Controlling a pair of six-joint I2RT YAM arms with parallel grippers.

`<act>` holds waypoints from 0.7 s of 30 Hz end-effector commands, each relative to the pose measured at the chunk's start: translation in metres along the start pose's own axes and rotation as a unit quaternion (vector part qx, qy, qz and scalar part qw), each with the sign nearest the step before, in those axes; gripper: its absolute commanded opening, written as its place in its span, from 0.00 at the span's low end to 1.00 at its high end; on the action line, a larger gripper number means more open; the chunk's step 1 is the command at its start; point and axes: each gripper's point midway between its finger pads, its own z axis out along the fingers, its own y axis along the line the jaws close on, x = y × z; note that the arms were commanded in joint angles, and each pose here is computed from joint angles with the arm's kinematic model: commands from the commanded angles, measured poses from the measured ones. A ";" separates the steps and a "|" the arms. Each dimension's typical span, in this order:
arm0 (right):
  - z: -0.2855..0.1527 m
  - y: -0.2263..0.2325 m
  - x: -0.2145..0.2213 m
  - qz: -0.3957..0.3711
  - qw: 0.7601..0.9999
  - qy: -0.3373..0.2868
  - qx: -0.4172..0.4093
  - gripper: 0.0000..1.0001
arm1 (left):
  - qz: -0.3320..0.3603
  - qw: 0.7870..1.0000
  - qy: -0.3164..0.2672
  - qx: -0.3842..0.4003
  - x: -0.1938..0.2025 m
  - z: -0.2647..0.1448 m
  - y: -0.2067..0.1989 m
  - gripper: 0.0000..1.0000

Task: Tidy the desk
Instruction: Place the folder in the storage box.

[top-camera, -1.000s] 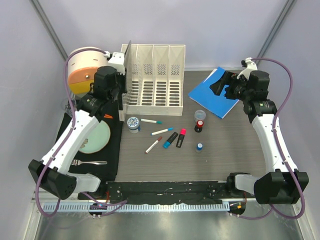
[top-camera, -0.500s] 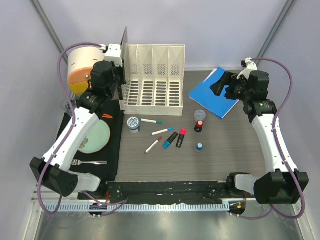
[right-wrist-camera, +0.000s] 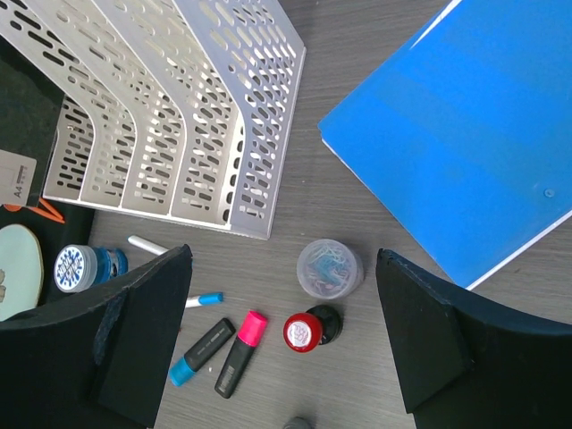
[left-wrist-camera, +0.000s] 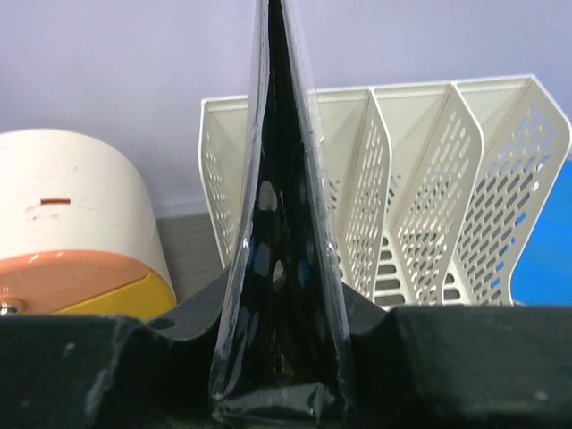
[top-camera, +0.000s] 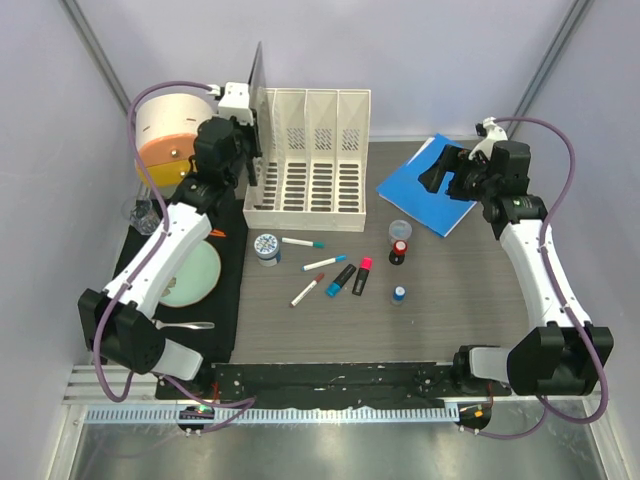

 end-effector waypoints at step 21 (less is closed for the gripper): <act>0.006 0.002 -0.010 -0.019 1.000 -0.008 -0.012 0.89 | -0.036 0.988 -0.153 -0.004 -0.035 0.012 0.002 0.00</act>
